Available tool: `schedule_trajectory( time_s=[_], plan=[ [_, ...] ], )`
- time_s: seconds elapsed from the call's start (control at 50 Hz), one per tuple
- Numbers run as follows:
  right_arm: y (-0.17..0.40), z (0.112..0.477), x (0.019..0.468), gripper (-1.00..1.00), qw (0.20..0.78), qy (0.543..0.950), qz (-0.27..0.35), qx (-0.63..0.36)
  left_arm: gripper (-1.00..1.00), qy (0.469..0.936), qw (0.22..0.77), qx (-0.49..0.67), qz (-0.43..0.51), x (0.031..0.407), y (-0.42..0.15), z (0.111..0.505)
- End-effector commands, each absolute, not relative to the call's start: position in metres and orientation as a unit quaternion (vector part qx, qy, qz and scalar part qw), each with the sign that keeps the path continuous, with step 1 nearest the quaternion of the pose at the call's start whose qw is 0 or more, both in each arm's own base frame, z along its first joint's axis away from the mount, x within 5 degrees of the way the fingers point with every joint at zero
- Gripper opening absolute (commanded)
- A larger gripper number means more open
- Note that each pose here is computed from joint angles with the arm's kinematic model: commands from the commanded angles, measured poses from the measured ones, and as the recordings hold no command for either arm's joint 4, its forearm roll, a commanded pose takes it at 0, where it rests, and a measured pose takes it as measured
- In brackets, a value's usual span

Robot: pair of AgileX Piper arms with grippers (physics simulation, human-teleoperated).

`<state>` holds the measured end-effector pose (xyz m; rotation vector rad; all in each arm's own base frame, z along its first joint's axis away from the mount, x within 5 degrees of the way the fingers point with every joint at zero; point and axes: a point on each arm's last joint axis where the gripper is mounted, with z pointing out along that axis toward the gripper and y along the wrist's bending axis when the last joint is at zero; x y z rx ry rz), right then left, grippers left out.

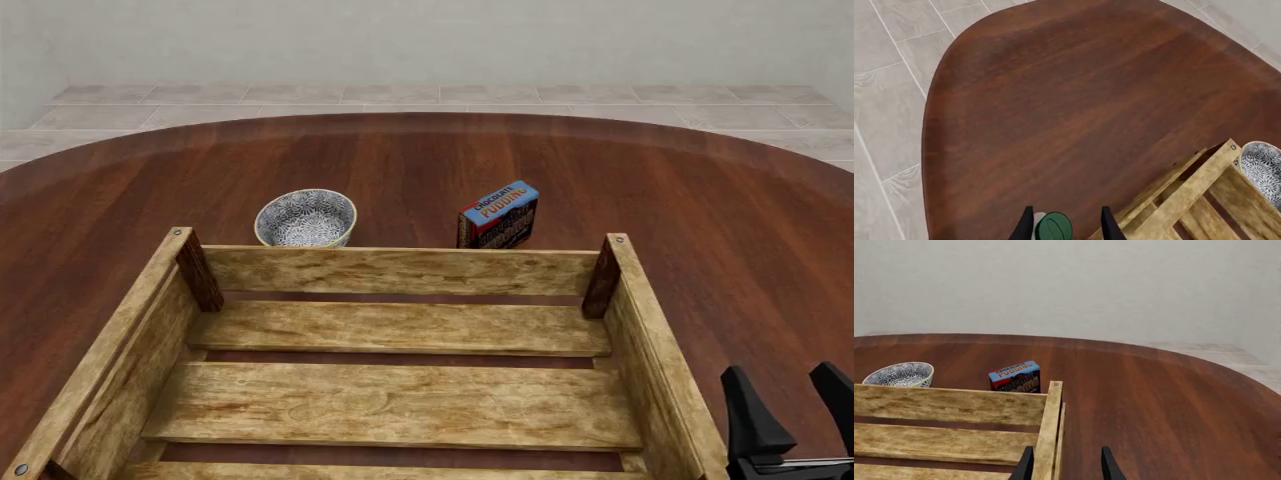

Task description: Pick up the salad dressing and put it in the tray.

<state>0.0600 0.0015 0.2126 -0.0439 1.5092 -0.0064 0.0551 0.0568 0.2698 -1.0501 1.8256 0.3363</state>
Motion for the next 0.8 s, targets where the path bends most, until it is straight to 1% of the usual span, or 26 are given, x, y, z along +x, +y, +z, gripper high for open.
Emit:
schedule_trajectory(
  time_s=[0.02, 0.24, 0.36, 0.8],
  plan=[
    [0.001, 0.212, 0.060, 1.00, 0.728, 0.685, -0.003, -0.020, 1.00, 0.749, 0.477, -0.438, 0.143, 0.056, 0.060, 0.264],
    [0.001, 0.213, 0.061, 1.00, 0.728, 0.686, -0.003, -0.020, 1.00, 0.745, 0.473, -0.447, 0.147, 0.058, 0.065, 0.261],
    [0.001, 0.213, 0.061, 1.00, 0.727, 0.686, -0.004, -0.020, 1.00, 0.736, 0.478, -0.453, 0.153, 0.058, 0.068, 0.268],
    [0.002, 0.212, 0.061, 1.00, 0.727, 0.686, -0.005, -0.022, 1.00, 0.746, 0.450, -0.469, 0.143, 0.065, 0.077, 0.240]
  ],
)
